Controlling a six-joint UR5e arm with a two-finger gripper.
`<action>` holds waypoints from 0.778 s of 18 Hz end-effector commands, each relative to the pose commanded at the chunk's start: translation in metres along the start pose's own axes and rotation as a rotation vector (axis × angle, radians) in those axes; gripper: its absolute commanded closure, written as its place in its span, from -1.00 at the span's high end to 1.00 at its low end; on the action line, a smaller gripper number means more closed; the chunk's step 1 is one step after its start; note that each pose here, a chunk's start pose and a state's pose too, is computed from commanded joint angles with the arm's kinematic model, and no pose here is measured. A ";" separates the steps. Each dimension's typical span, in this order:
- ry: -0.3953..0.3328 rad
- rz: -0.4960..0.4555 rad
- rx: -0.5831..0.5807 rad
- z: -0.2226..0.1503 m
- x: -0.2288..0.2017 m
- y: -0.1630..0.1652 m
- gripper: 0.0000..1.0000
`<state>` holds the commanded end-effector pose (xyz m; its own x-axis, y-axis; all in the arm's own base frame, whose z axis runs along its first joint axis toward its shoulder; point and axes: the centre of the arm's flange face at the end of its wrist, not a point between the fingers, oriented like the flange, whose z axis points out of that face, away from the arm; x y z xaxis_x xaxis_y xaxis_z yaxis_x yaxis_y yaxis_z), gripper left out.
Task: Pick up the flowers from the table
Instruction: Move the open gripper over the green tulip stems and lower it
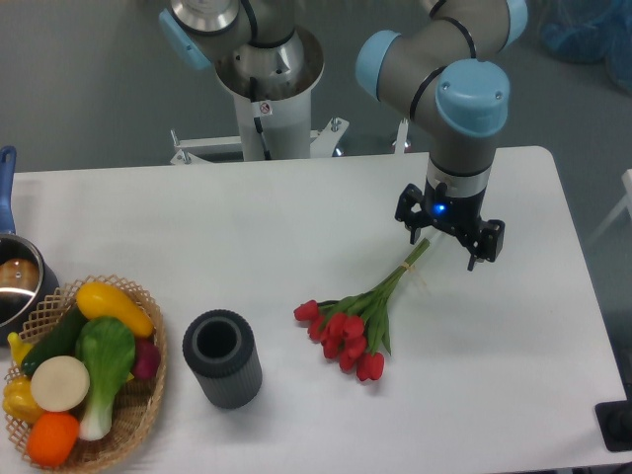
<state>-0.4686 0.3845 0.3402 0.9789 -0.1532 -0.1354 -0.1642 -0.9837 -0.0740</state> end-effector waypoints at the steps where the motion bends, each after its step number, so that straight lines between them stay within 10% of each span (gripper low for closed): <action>1: -0.001 0.002 0.001 -0.001 0.001 -0.001 1.00; 14: 0.058 0.009 -0.018 0.035 0.035 0.001 1.00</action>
<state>-0.4391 0.3812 0.3010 0.9829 -0.1665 -0.0788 -0.1711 -0.9837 -0.0557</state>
